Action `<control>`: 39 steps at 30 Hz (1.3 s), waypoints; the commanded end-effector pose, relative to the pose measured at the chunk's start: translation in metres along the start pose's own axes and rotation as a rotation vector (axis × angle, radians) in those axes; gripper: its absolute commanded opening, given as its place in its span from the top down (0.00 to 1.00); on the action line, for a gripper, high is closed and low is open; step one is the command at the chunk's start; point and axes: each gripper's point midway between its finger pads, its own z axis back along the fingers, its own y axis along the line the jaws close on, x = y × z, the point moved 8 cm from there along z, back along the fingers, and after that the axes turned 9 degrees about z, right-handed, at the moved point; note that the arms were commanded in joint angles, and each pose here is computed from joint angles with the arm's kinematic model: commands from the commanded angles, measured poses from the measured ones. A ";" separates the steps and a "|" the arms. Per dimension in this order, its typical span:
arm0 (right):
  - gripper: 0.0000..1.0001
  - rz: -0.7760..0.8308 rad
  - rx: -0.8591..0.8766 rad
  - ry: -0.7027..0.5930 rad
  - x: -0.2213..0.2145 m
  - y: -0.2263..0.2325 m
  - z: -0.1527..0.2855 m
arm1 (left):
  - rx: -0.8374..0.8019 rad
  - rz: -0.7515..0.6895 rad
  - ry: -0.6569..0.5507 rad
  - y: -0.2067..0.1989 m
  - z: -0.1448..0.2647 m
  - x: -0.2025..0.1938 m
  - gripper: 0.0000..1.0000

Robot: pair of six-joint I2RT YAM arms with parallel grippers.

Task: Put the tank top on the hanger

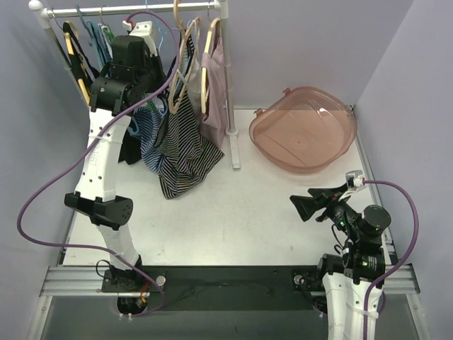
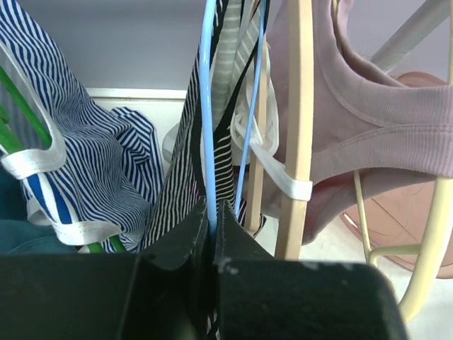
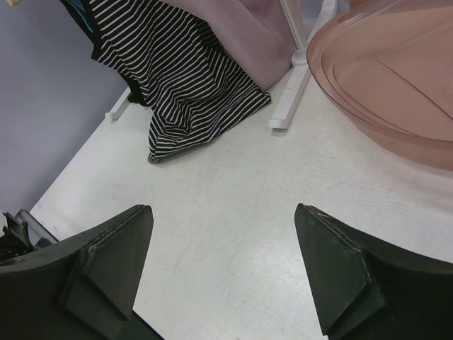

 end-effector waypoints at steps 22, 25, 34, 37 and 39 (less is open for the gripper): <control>0.12 0.154 -0.043 0.034 0.055 0.026 0.026 | -0.093 0.147 -0.180 0.012 0.086 0.038 0.20; 0.09 0.133 -0.130 0.069 0.072 0.027 0.032 | -0.140 0.178 -0.213 0.015 0.107 0.043 0.14; 0.04 0.103 -0.528 0.039 0.136 0.026 0.062 | -0.281 0.188 -0.259 0.018 0.185 0.022 0.03; 0.02 0.062 -0.748 0.067 0.154 0.016 0.076 | -0.338 0.159 -0.270 0.020 0.214 0.004 0.03; 0.00 0.054 -0.871 0.115 0.158 0.007 0.082 | -0.356 0.151 -0.281 0.023 0.235 -0.010 0.03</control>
